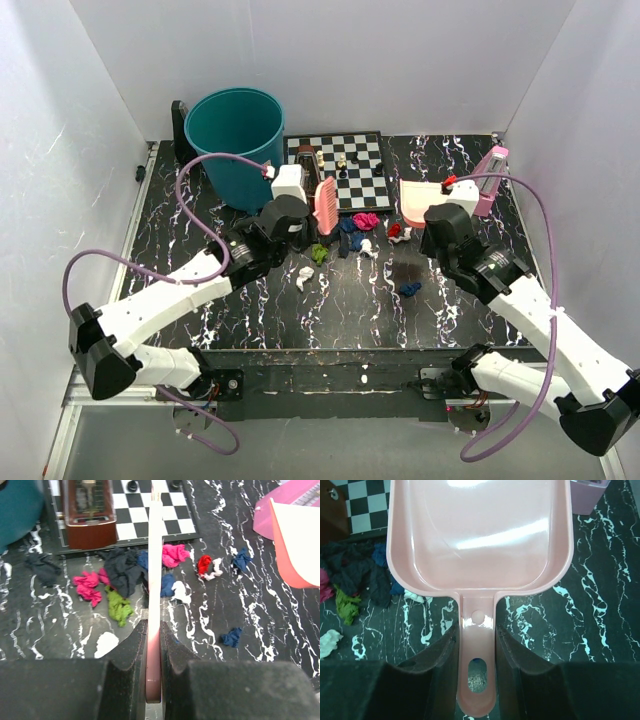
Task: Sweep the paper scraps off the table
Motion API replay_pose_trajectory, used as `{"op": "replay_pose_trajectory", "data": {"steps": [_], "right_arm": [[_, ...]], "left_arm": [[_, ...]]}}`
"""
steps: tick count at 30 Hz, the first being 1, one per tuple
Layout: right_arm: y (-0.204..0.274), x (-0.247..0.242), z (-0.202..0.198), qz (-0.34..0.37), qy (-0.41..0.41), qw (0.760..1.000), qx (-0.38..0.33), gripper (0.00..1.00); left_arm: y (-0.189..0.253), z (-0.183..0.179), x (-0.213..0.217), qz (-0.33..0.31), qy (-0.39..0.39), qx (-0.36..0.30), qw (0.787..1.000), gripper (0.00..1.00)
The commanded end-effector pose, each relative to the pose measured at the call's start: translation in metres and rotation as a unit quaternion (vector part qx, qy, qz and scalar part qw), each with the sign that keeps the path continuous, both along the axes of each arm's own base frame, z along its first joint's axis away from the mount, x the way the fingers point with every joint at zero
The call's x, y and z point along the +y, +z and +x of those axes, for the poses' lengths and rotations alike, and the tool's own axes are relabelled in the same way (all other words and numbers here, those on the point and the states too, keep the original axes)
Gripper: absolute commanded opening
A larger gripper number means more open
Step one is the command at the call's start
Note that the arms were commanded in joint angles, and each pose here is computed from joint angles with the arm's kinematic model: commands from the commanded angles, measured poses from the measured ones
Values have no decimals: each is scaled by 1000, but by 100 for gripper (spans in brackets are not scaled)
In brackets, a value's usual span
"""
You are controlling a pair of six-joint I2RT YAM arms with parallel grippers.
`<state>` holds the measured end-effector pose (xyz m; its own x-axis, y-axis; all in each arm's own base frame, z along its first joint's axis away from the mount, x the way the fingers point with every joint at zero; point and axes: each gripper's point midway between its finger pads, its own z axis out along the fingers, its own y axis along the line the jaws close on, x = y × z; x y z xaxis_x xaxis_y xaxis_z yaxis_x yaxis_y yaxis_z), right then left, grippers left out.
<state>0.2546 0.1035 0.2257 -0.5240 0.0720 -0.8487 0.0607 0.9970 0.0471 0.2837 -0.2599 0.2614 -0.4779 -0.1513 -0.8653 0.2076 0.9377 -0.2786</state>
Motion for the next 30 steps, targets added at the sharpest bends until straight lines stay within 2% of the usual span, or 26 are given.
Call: {"op": "replay_pose_trajectory", "data": {"steps": [1,11,20,25,28,30], "right_arm": [[30,-6,14,20,-4,999,-46,1],[30,-45,4,13,-58,995,-81,1],[45,-88,-14,43,-171,976,-130,1],[51,-102,-25,61,-205,965,-150,1],[52,-108,-30,62,-215,962,-154,1],[49,-113,-35,65,-229,959,-154,1]], "left_arm": [[8,9,-40,-38,-48,-6,998,0],[-6,36,-106,-49,-103,14,993,0],[-21,52,-193,-134,-175,65,973,0],[-35,61,-241,-218,-211,123,945,0],[-32,67,-271,-282,-246,139,917,0],[-47,72,-291,-301,-259,165,903,0]]}}
